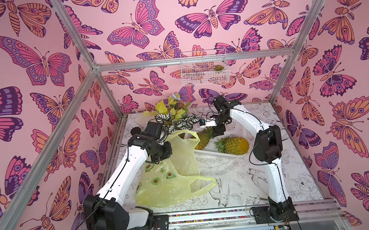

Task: Place the pineapple into a plastic bag & tie a knot
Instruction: Pick up the pineapple from the basket.

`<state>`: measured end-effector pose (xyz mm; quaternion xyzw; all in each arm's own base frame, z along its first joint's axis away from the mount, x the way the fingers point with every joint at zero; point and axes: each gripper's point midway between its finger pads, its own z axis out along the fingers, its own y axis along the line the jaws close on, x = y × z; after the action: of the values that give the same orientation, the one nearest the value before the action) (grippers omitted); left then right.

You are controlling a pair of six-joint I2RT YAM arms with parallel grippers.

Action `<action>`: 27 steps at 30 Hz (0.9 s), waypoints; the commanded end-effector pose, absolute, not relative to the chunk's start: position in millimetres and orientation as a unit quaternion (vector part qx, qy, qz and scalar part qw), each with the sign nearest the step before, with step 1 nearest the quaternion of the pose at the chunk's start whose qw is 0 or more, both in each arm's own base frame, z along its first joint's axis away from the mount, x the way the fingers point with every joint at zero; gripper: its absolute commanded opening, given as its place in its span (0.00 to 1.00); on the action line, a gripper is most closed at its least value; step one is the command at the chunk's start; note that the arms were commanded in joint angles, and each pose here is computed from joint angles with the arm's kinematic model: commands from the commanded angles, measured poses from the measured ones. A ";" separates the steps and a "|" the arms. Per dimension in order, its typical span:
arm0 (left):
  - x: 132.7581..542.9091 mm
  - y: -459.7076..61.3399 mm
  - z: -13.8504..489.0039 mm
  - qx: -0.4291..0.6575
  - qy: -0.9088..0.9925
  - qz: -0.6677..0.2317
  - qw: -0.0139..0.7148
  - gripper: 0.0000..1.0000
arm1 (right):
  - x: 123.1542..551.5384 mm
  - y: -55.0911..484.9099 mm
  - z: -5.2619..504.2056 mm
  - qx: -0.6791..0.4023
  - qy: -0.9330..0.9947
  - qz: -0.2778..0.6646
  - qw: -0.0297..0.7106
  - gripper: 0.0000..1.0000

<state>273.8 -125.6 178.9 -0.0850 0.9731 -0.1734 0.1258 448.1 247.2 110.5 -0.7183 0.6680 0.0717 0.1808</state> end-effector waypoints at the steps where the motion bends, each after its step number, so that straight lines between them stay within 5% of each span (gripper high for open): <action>1: 271.7 -124.4 181.8 -0.092 0.974 -0.176 0.112 0.00 | 439.3 256.5 96.0 -0.739 0.649 0.084 0.156 0.82; 17: 273.4 -126.0 180.8 -0.096 0.975 -0.178 0.091 0.00 | 448.7 250.9 17.1 -0.749 0.654 0.064 0.082 0.72; 25: 272.9 -123.2 187.4 -0.095 0.974 -0.176 0.102 0.00 | 445.4 253.9 38.1 -0.750 0.650 0.072 0.098 0.38; 27: 273.2 -120.6 189.0 -0.095 0.974 -0.173 0.107 0.00 | 441.2 253.1 41.0 -0.752 0.648 0.076 0.096 0.21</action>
<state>277.8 -125.6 181.6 -0.0939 0.9741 -0.1766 0.1052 463.6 255.9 47.6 -0.7576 0.6371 0.0502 0.1326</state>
